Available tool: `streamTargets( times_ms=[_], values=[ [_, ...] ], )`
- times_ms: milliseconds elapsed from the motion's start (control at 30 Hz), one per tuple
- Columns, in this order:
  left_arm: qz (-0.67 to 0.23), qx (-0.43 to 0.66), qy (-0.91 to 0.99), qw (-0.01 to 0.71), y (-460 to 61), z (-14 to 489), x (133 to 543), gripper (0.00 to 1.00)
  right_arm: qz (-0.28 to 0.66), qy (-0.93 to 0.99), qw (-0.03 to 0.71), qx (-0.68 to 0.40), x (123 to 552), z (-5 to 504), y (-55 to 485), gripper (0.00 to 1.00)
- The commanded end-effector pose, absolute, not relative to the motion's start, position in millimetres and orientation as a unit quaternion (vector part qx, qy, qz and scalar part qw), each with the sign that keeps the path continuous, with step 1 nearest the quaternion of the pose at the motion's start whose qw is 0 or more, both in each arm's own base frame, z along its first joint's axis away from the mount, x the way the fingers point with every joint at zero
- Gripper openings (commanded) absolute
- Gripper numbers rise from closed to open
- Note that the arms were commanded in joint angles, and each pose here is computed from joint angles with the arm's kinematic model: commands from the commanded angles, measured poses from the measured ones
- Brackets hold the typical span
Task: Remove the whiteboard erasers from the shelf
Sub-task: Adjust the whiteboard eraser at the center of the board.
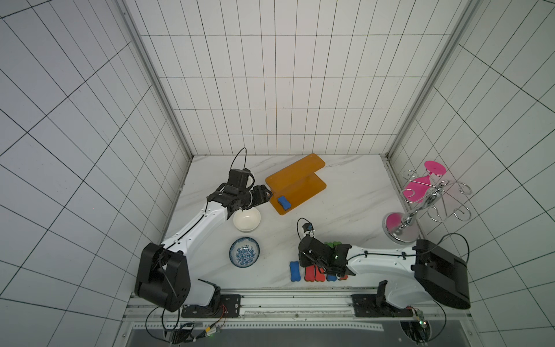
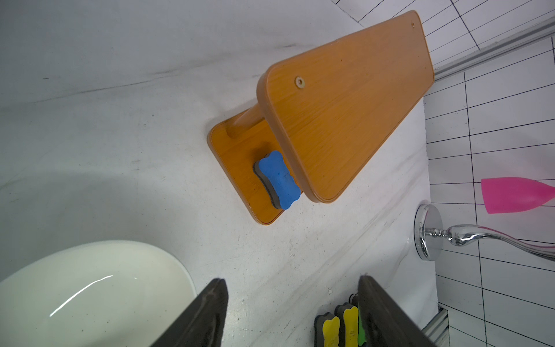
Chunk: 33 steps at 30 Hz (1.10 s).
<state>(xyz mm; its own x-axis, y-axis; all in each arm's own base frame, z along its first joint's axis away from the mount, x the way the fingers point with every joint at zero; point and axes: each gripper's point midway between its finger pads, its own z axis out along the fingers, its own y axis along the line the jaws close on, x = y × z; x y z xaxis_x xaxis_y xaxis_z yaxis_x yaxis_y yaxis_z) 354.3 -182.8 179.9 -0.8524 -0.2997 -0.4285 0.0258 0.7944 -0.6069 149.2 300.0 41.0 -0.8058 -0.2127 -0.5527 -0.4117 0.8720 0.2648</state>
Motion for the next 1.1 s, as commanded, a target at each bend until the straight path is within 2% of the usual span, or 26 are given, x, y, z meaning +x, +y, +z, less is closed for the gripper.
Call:
streamTargets(
  times_ms=[0,500,700,800,1067],
  values=[
    [-0.314,-0.074,0.908,0.266,-184.0,179.8,359.2,0.72,0.181,0.932,0.261,-0.174,145.7,37.7,292.5,0.07],
    [-0.315,-0.075,0.908,0.267,-184.5,180.0,359.3,0.72,0.186,0.928,0.271,-0.177,142.0,43.7,294.0,0.06],
    [-0.311,-0.074,0.906,0.277,-181.6,187.9,363.1,0.72,0.237,0.899,0.310,-0.199,145.9,93.6,317.0,0.14],
    [-0.310,-0.081,0.901,0.293,-176.8,198.3,371.9,0.74,0.299,0.874,0.336,-0.184,172.9,117.8,329.4,0.17],
    [-0.304,-0.089,0.899,0.301,-182.9,202.3,403.9,0.78,0.439,0.817,0.358,-0.109,293.9,145.3,340.8,0.18]
  ],
)
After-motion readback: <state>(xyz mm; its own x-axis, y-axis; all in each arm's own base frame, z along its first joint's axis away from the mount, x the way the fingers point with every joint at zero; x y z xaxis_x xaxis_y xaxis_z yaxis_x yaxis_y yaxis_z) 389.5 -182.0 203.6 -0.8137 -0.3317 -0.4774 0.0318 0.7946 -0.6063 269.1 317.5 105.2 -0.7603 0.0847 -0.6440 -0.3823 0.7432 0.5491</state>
